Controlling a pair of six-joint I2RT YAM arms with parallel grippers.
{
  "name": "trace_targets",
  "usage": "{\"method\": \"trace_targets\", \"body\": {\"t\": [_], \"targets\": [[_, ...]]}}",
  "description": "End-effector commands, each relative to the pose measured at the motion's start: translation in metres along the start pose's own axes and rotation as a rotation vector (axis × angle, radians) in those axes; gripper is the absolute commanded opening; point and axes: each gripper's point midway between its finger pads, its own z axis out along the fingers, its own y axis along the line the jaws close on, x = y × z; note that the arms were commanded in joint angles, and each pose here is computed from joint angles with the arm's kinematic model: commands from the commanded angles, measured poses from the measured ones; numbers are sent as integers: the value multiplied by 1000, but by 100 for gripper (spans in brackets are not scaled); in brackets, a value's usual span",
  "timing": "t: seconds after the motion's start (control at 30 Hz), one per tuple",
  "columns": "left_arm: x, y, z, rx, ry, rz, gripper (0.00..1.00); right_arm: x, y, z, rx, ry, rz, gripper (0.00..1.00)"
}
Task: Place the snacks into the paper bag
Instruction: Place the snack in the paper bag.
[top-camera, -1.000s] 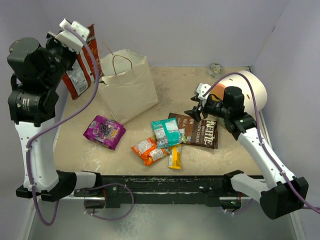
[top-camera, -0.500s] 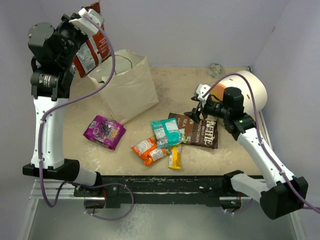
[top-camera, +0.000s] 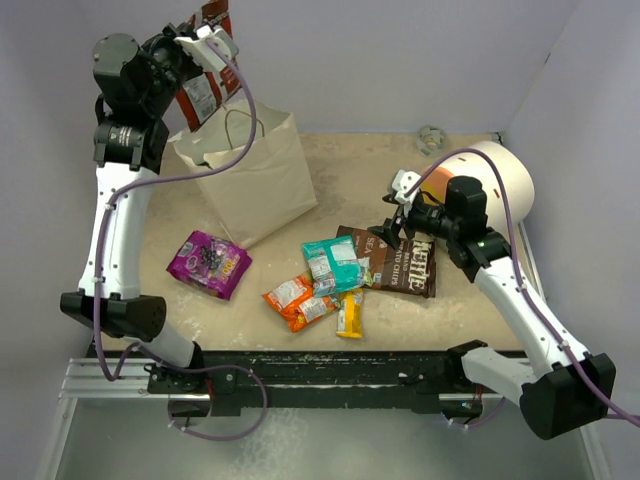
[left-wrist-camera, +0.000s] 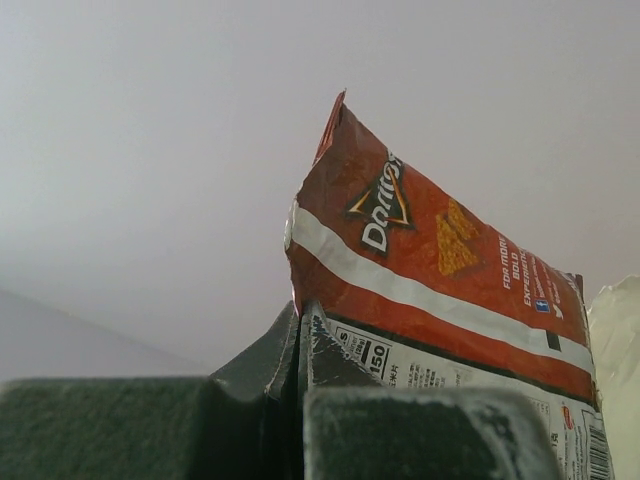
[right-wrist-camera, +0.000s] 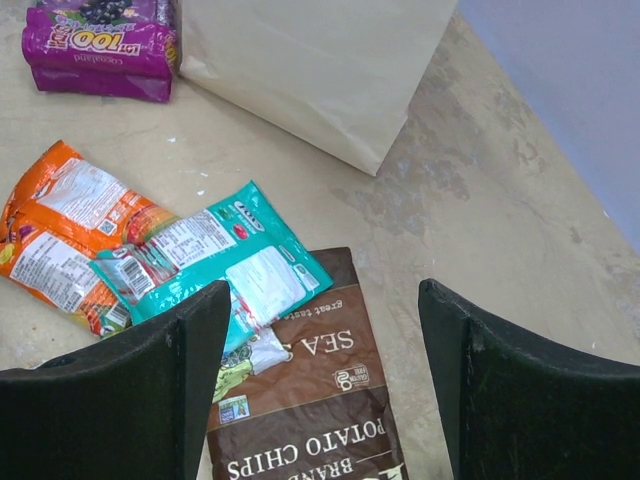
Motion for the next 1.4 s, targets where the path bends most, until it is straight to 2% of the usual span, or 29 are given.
{"method": "trace_targets", "body": {"t": [0.0,0.33,0.7,0.93,1.1,1.37], "targets": [[-14,7,11,-25,-100,54,0,-15,-7,-4,28,-51,-51,78],[0,-34,24,107,-142,43,0,-14,-8,-5,34,-51,-51,79],[9,-65,9,295,-241,27,0,-14,-8,-5,35,-53,-52,79],[4,-82,-10,372,-257,-19,0,-14,-8,-5,33,-55,-50,79],[-1,-96,-26,420,-269,-83,0,-12,-8,-5,31,-53,-48,80],[-20,-111,-49,509,-291,-280,0,-14,-8,-6,33,-59,-52,80]]}}
